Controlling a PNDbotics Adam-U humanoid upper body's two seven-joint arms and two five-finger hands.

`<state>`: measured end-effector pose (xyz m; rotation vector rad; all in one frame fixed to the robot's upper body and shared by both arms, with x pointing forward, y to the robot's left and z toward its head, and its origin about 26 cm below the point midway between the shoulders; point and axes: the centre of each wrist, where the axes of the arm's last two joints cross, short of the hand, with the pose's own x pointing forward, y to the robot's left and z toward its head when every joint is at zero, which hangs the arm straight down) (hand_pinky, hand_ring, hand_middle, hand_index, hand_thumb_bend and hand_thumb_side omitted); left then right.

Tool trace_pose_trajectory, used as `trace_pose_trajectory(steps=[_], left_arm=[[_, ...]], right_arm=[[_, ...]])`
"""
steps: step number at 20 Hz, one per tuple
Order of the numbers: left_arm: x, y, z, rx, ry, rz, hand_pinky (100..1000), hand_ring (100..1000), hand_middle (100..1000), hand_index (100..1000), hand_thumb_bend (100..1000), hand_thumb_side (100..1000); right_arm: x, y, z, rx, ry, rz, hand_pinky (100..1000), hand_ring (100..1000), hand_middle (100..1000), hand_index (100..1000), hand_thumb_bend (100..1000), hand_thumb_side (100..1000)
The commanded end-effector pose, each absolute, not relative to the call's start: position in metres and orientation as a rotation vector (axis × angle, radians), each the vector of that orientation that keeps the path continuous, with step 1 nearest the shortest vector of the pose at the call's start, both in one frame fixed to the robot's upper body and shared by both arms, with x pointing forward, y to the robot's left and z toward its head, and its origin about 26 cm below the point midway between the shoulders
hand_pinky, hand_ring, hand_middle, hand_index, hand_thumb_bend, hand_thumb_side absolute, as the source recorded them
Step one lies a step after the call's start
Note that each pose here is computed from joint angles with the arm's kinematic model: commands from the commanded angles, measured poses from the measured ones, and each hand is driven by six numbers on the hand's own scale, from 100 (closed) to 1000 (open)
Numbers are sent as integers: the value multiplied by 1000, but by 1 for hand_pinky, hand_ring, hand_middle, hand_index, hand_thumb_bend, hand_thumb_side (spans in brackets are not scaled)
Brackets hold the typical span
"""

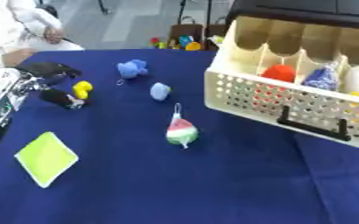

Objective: Pick up objects from table and place into drawer.

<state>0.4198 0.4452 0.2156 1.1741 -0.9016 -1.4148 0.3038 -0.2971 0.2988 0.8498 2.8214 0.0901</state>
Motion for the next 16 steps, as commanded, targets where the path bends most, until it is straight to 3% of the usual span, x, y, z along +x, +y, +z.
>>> trace_pose_trajectory(steps=[1,16], left_arm=[[419,453,232,1226,-908,-1364,637,836,826,966,346,733],[421,459,229,1155,-908,-1279,628,838,824,959,214,757]], right_arm=[[301,-297,307,834,2779,83,567,600,594,730,100,898],[301,-297,306,849,2771,97,570,598,587,728,100,885]])
